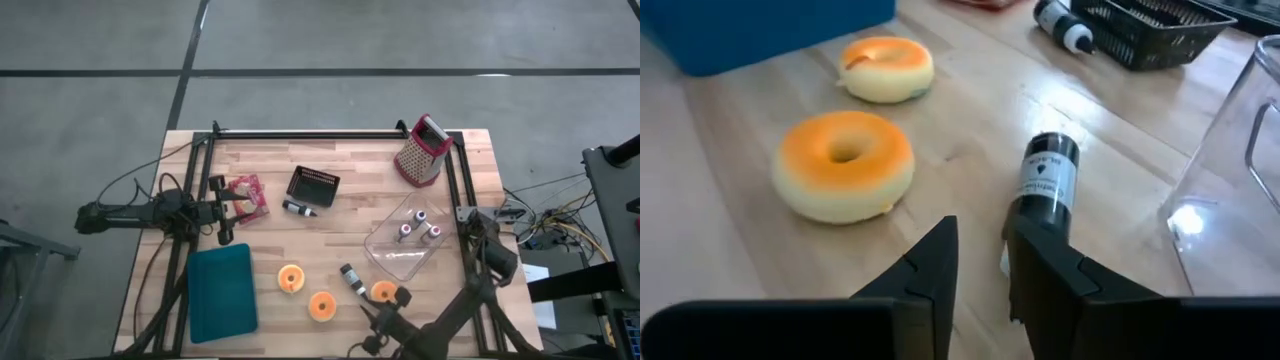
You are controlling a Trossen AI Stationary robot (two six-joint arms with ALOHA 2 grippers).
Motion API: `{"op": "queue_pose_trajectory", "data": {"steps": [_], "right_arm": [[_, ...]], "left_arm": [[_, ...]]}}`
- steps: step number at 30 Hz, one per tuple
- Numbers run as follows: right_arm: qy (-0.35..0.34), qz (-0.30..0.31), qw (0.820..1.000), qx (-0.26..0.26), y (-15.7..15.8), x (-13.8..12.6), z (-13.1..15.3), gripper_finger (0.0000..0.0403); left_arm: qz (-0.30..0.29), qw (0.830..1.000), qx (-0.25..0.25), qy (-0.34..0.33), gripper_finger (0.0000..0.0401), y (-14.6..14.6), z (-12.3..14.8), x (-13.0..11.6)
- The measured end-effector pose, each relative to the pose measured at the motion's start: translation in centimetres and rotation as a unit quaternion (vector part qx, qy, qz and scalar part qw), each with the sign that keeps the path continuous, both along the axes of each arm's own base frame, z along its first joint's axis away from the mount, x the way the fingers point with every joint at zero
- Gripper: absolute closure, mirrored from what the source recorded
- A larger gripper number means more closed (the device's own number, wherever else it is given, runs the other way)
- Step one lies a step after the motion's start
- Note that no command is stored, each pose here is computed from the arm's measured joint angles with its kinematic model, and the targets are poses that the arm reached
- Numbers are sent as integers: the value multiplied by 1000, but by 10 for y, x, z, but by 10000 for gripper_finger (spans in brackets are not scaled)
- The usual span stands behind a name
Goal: Pick & Place Food Item
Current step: Put the bottom black food coloring bottle into the transparent bin
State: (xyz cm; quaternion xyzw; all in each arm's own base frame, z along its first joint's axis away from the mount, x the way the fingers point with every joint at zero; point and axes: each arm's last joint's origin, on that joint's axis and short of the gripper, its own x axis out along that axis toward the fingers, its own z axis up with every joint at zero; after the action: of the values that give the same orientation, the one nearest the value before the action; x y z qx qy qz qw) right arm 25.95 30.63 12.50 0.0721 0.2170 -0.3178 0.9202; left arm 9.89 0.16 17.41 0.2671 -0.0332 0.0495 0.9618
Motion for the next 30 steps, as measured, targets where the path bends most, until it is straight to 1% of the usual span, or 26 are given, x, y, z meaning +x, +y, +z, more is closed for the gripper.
{"op": "queue_pose_trajectory", "data": {"steps": [3,8,10,17,22,30], "right_arm": [[3,-8,1000,6,-4,4,1,300],[41,-37,996,72,-8,9,1,278],[54,-45,994,86,-10,10,0,271],[54,-46,994,86,-11,11,0,255],[58,-49,993,89,-12,12,0,252],[93,-76,984,132,-20,20,-2,263]], "left_arm": [[0,1000,0,0,201,0,0,0],[0,1000,0,0,201,0,0,0],[0,1000,0,0,201,0,0,0],[0,1000,0,0,201,0,0,0],[0,1000,0,0,201,0,0,0],[0,1000,0,0,201,0,0,0]]}}
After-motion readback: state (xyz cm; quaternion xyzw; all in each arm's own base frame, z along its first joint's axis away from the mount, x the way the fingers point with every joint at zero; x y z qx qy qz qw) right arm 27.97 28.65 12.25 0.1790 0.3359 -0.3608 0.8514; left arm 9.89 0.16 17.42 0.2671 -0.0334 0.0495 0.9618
